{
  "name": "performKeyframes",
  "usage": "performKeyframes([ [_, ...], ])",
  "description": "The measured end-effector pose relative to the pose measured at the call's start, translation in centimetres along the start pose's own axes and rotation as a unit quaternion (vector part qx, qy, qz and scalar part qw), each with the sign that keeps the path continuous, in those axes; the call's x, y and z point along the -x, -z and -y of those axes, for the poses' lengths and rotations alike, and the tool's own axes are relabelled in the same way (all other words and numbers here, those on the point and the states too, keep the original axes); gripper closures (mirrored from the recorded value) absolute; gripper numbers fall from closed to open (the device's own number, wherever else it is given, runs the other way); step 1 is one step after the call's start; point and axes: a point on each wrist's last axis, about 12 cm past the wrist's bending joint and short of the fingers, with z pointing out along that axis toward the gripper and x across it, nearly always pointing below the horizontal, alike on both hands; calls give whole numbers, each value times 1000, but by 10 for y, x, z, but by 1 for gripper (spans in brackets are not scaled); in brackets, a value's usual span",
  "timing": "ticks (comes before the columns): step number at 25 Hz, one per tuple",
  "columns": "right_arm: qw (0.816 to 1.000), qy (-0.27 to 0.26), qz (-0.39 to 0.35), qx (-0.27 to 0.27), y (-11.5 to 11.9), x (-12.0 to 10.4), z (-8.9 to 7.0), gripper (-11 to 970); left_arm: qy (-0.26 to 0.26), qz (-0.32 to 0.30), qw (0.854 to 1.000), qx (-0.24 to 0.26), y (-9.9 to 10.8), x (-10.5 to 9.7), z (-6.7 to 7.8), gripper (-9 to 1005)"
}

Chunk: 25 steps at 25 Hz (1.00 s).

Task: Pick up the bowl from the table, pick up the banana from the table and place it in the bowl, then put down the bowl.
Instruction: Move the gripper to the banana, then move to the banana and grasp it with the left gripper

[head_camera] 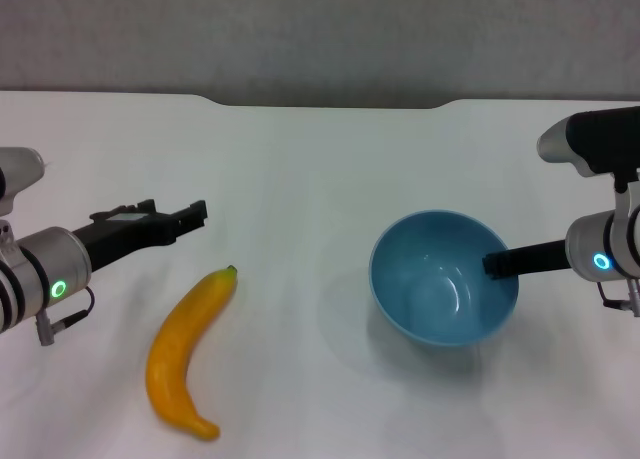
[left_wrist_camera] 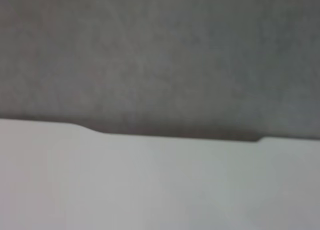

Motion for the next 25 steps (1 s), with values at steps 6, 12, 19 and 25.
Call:
performKeyframes([
  [6,1000,-3,10,-1,3,2,3,932,-42,-62,997,-13,0,7,-4,170],
  [12,1000,-12,26,-3,9,3,10,932,-118,-127,985,-11,0,4,12,170],
  [19,999,-15,35,-6,10,4,12,932,-172,-199,964,26,-2,0,29,206],
  [25,999,-17,35,-7,10,2,13,932,-160,-205,965,27,-3,-4,29,249],
])
